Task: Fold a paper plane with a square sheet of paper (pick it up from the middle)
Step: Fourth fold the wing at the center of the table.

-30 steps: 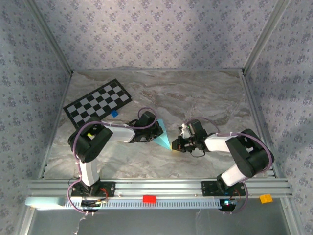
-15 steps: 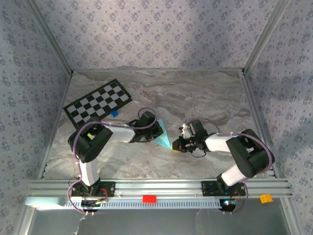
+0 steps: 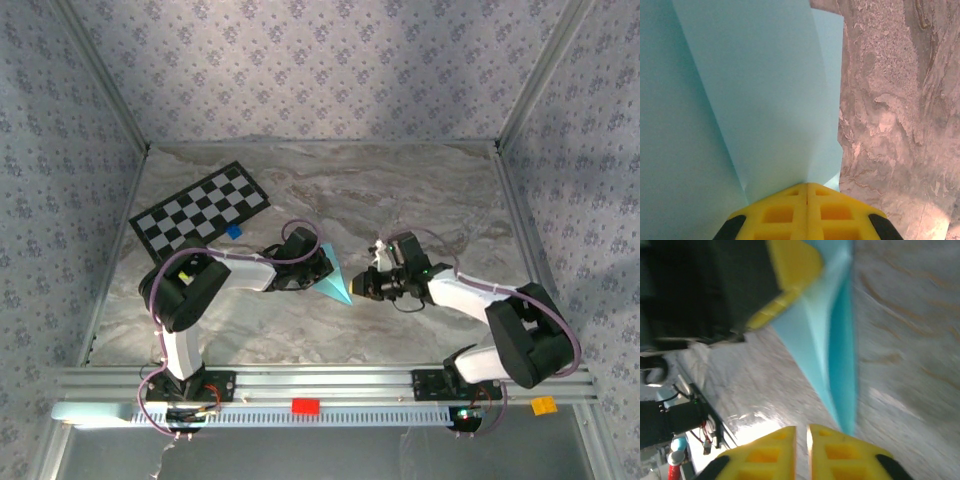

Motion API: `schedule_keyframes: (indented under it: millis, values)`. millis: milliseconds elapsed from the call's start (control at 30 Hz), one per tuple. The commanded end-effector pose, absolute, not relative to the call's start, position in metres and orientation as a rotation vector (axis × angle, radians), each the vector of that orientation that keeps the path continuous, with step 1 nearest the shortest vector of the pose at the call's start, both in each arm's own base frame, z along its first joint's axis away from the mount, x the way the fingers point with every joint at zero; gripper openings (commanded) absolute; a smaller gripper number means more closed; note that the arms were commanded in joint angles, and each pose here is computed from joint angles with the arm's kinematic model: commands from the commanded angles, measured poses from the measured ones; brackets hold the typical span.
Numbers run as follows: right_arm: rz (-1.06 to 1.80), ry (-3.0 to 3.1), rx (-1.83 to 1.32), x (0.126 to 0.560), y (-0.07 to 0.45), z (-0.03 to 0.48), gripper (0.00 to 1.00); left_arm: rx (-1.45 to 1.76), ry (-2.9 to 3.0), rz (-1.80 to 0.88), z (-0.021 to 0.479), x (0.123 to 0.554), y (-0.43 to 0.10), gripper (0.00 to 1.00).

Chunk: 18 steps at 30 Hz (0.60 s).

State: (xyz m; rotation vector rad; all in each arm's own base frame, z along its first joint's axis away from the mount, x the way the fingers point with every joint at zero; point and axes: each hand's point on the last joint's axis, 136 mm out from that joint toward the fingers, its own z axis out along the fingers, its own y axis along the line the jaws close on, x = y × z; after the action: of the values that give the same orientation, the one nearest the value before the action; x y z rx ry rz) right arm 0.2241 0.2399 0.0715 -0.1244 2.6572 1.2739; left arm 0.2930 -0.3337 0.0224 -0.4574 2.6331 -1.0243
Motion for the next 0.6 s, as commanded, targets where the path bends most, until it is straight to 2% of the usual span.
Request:
schedule_keyframes:
  millis: [0,233,567]
  values:
    - [1.36,2.651,-0.246,0.223,0.259,0.084,0.06,-0.51,2.686,-0.896,-0.002,0.286,-0.313,0.0]
    - [1.298,2.72,-0.28,0.229,0.277,0.065,0.01,-0.51,2.689,-0.896,-0.003,0.285,-0.313,0.0]
    - [1.112,2.82,-0.232,0.233,0.264,0.029,0.01,-0.51,2.69,-0.894,-0.003,0.285,-0.313,0.0]
